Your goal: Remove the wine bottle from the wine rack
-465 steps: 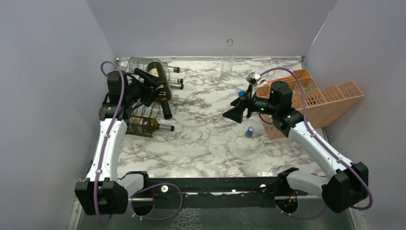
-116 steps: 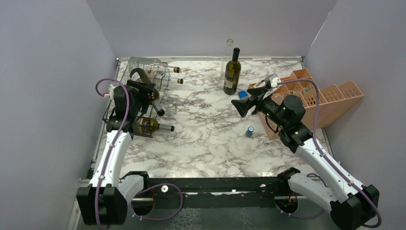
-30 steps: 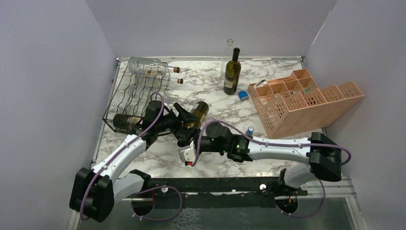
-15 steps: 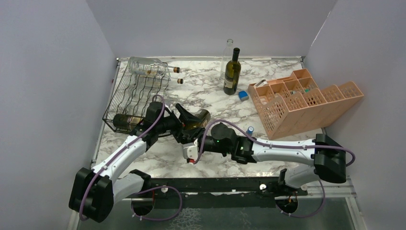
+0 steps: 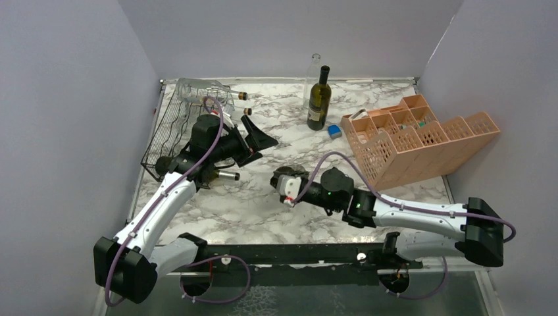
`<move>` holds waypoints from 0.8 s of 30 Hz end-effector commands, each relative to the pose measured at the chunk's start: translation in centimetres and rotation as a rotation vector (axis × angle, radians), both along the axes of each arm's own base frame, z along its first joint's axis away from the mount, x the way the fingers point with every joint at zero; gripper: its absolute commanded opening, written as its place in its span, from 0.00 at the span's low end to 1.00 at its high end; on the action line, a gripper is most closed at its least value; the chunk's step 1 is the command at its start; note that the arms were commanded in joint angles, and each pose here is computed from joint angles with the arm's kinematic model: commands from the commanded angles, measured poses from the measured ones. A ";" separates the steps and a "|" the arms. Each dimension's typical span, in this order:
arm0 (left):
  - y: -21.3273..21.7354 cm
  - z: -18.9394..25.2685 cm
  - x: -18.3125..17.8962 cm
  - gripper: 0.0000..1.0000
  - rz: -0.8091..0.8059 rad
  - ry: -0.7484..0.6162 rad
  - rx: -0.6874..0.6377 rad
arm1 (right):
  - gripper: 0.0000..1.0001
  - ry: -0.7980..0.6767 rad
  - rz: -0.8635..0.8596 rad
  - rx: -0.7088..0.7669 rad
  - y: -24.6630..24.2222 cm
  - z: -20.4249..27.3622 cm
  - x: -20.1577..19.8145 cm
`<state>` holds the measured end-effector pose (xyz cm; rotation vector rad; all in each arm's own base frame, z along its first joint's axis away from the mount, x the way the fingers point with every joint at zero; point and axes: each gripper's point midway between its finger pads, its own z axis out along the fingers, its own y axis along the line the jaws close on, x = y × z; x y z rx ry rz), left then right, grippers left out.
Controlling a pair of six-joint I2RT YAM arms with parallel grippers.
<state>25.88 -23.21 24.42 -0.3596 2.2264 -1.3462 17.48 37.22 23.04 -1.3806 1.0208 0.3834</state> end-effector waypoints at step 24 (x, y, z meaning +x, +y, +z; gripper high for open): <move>4.2 2.8 0.9 0.99 0.025 -0.361 0.325 | 0.14 0.328 -0.620 0.571 -13.7 8.2 23.5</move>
